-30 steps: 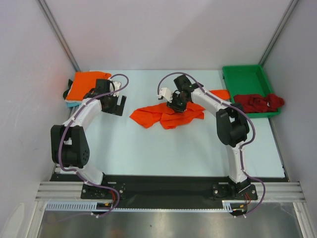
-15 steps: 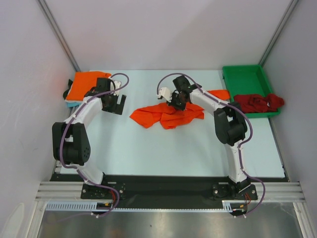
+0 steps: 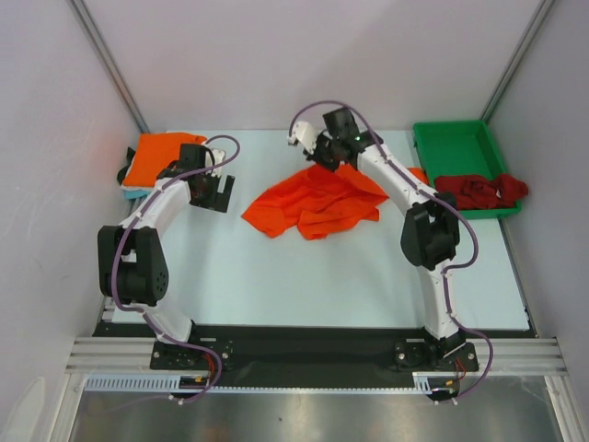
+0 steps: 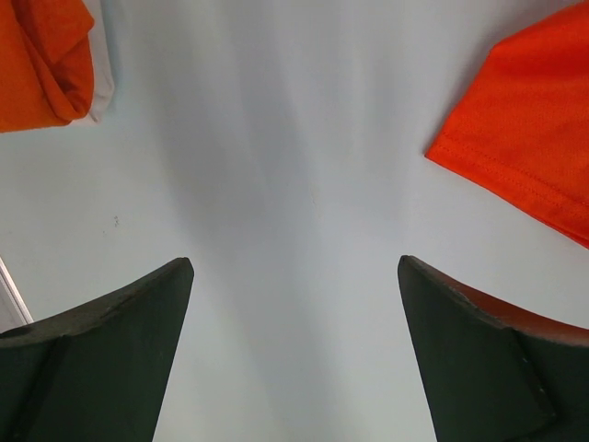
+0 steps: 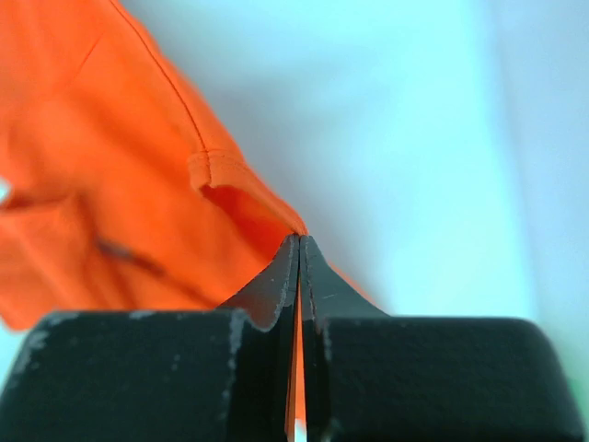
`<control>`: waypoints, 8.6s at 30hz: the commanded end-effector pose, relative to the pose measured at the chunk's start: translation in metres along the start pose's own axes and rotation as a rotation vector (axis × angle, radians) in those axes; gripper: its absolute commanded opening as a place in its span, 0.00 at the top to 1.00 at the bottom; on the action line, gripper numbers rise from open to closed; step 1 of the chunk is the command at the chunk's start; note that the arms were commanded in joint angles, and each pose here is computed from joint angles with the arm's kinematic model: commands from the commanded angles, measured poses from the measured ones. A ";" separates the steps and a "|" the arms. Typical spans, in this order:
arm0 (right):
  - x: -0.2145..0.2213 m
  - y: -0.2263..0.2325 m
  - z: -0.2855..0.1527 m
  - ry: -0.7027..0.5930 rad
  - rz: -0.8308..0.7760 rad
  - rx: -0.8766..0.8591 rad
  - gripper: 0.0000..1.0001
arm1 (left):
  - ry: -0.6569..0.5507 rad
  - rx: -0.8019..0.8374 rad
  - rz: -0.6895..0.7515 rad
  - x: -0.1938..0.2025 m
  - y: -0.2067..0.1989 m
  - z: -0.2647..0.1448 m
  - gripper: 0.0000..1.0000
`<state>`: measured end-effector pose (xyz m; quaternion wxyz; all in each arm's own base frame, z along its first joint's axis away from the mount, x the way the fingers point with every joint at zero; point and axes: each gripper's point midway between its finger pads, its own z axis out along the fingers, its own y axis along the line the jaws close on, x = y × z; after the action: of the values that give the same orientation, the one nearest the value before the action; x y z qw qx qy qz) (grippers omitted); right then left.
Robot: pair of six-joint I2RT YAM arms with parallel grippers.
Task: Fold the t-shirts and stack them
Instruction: Flatten the tshirt out
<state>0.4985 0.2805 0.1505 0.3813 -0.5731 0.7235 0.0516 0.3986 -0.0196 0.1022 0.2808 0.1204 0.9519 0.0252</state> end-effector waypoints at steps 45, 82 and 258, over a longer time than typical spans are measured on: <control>0.100 -0.068 -0.207 0.023 0.280 0.450 1.00 | 0.027 0.485 0.223 -0.054 -0.155 0.042 0.27; 0.118 -0.086 -0.203 0.054 0.300 0.488 1.00 | 0.127 0.487 0.248 -0.054 -0.182 0.088 0.57; -0.073 -0.028 -0.556 -0.639 0.212 0.903 1.00 | -0.979 -0.064 0.292 -0.129 -0.024 -0.393 1.00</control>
<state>0.2147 0.0412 0.6056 0.7909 -0.2378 0.5601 -0.0647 0.2622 -0.0684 0.5050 0.6999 0.2521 0.6680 0.0165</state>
